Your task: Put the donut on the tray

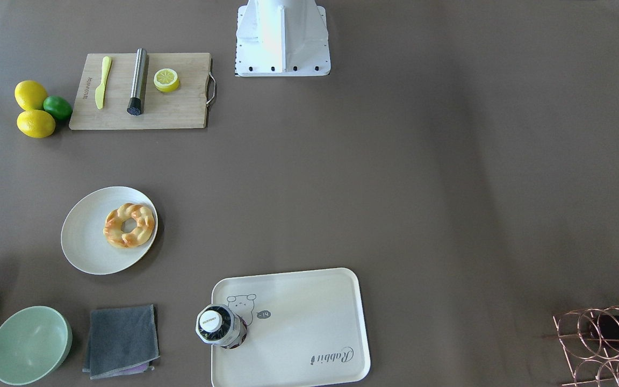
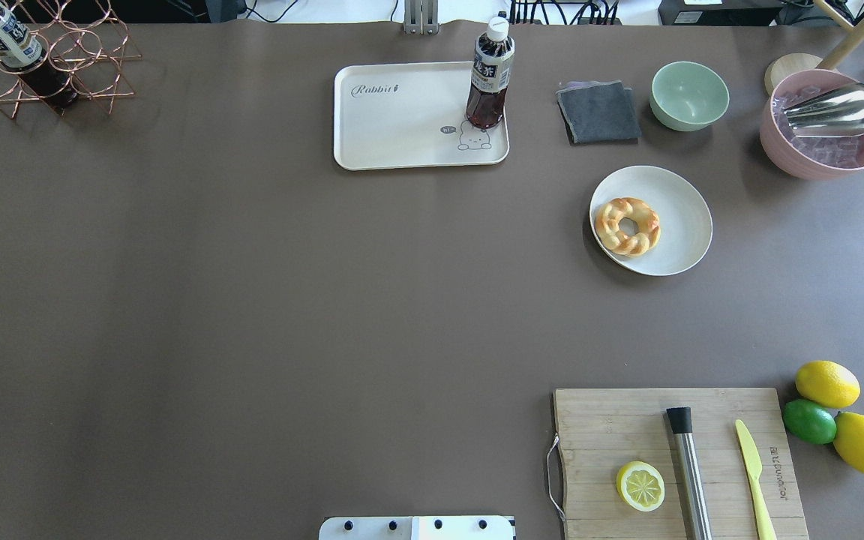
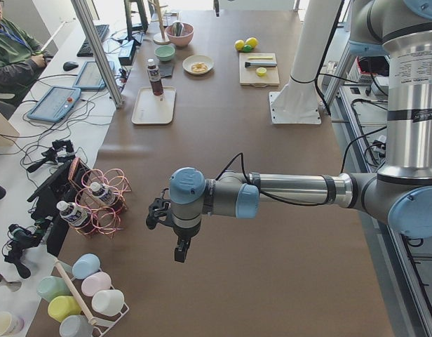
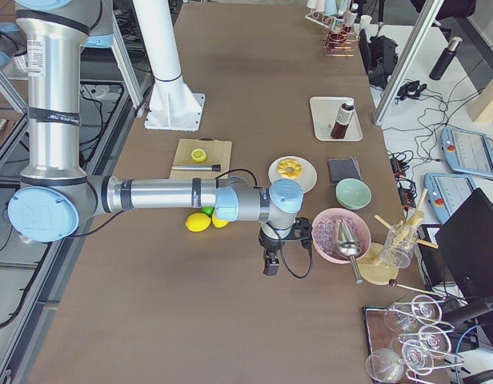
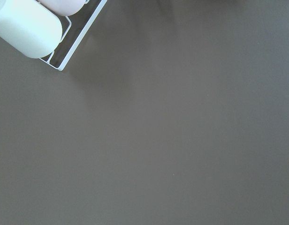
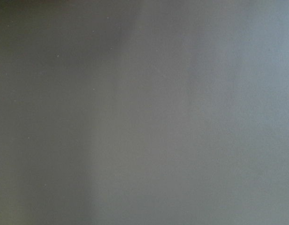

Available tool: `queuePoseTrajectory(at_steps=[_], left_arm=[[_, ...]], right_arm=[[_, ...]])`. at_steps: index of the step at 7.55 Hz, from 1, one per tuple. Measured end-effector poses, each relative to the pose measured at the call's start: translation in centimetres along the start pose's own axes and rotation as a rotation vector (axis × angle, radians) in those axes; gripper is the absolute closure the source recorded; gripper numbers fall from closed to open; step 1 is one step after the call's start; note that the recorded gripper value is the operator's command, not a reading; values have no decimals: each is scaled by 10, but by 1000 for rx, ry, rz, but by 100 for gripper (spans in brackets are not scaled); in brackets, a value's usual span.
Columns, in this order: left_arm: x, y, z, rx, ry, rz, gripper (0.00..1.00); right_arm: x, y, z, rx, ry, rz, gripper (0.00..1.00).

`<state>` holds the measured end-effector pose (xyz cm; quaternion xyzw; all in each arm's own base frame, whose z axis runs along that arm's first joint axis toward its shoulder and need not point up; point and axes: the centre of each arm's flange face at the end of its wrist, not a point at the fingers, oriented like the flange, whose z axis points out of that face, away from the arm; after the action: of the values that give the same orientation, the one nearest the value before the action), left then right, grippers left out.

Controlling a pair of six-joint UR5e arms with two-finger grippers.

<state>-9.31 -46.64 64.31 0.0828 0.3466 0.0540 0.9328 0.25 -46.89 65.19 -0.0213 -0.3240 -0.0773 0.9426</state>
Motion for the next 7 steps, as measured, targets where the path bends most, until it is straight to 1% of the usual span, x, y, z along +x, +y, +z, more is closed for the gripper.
queuePoseTrajectory(at_steps=[1, 3, 4, 5, 7], left_arm=[[3, -6, -5, 11, -4, 6, 1], [-1, -6, -14, 29, -6, -2, 1], [-3, -4, -16, 34, -2, -8, 1], [-4, -3, -20, 47, 18, -14, 1], [-7, 2, -28, 73, 80, -29, 1]], right_arm=[[0, 0, -1, 2, 1, -4, 0], [0, 0, -1, 4, 8, -7, 0], [0, 0, -3, 6, 22, -10, 0], [0, 0, -4, 9, 38, -10, 0], [-3, 0, -10, 20, 48, -21, 0]])
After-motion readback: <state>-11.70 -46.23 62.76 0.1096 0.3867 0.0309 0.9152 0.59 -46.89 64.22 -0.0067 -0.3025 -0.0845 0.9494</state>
